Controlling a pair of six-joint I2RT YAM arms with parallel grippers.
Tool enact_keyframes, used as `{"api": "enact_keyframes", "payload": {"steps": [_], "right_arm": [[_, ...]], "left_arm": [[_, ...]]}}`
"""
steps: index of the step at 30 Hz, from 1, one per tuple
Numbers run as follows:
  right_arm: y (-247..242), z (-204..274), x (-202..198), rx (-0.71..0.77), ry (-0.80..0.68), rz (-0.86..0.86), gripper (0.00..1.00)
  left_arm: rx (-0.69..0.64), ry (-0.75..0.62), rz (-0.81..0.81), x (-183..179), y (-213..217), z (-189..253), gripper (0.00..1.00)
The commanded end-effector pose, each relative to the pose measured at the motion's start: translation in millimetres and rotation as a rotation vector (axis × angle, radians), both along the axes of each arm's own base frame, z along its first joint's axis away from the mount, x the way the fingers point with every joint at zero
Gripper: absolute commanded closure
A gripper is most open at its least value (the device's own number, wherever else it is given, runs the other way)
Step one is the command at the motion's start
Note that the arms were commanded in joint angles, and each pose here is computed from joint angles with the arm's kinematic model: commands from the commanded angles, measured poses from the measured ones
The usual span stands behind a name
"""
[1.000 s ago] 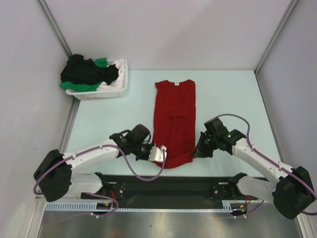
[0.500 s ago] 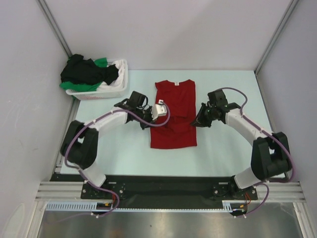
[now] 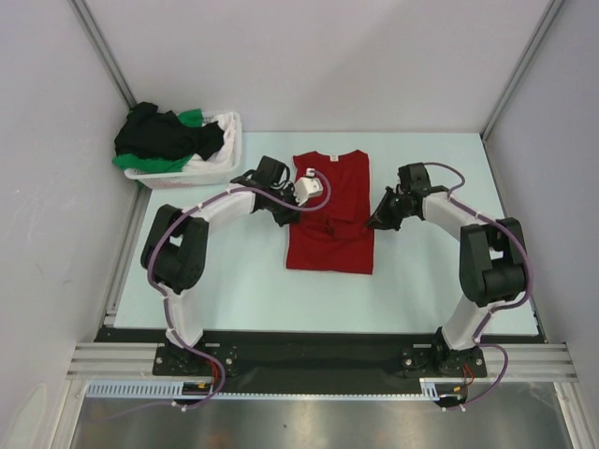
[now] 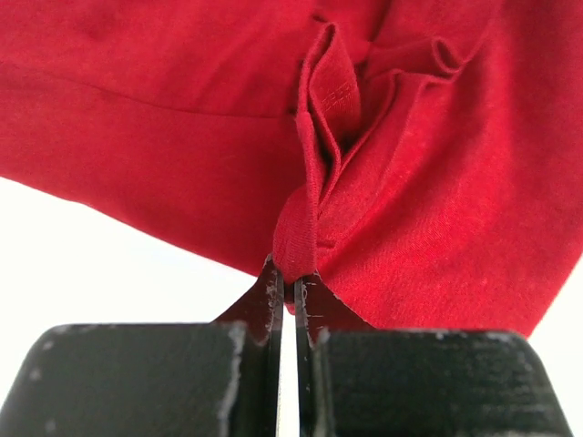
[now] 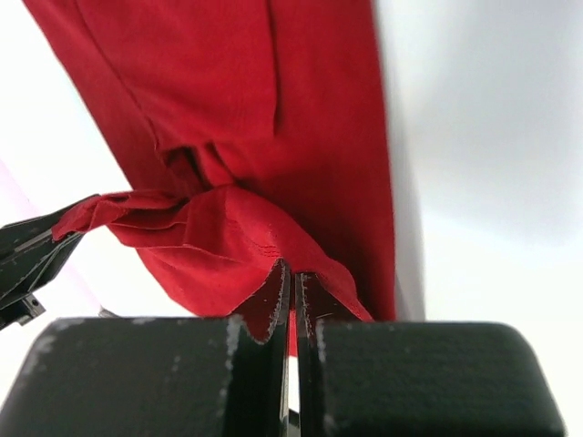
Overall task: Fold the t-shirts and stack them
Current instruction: Fold the tshirt
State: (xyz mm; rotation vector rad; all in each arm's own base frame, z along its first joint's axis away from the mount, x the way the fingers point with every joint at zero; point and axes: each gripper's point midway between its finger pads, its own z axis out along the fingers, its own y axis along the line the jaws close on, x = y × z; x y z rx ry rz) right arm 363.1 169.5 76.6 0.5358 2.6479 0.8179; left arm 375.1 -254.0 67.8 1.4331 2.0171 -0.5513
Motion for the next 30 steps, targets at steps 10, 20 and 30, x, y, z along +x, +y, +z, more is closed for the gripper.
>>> {"api": "enact_keyframes", "payload": {"steps": [10, 20, 30], "right_arm": [[-28, 11, 55, 0.014, -0.095, -0.088, 0.49], [-48, 81, 28, -0.321, -0.357, -0.002, 0.51], [78, 16, -22, -0.179, -0.233, 0.421, 0.72]], "left_arm": [[0.107, -0.004, 0.129, 32, 12, -8, 0.52], [0.029, -0.103, 0.367, 83, 32, 43, 0.48], [-0.052, -0.063, 0.268, 15, 41, 80, 0.43]]}}
